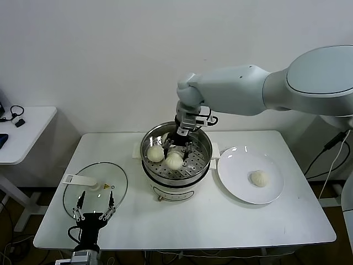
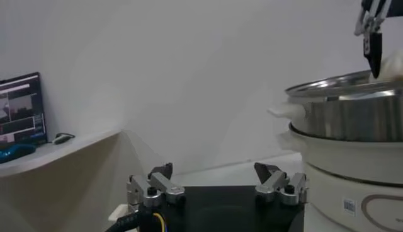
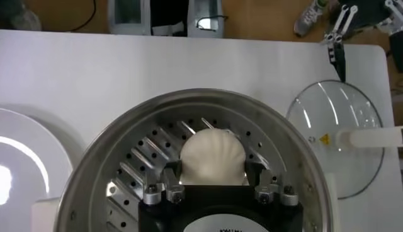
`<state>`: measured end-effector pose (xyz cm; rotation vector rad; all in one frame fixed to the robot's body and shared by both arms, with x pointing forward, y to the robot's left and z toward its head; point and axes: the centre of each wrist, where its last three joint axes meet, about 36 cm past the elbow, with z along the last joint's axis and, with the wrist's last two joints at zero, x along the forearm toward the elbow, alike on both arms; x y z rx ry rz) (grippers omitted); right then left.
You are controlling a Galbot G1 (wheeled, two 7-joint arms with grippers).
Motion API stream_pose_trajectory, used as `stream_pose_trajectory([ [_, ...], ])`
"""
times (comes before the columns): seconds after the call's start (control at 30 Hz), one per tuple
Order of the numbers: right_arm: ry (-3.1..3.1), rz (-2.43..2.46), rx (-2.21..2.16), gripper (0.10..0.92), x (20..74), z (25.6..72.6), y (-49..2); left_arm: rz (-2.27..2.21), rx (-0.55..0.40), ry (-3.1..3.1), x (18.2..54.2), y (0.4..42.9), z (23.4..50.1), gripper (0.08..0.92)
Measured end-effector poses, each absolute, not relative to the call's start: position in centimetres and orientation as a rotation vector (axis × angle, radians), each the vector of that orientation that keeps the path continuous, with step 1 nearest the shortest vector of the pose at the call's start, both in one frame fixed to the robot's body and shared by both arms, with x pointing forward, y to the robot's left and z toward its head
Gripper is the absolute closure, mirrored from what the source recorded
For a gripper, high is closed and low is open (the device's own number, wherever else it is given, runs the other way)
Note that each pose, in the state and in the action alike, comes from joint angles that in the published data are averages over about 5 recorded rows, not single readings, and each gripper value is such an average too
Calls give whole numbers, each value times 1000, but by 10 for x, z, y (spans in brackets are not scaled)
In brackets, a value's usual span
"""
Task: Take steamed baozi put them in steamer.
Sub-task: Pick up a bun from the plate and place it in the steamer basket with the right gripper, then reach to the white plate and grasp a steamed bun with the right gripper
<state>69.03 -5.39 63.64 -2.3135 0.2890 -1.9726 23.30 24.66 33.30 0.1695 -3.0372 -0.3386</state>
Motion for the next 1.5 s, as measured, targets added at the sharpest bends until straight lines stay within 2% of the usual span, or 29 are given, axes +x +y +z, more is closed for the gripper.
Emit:
stream_pose_trajectory([
  [0.53, 321, -1950, -2365, 344, 695, 618, -57, -332, 176, -3043, 235, 246, 333, 177],
  [0.93, 368, -1933, -2375, 203, 697, 616, -60, -327, 172, -3045, 236, 245, 333, 177],
  [1.5, 474, -1985, -2388, 200, 706, 646, -101, -334, 162, -3042, 236, 244, 333, 177],
])
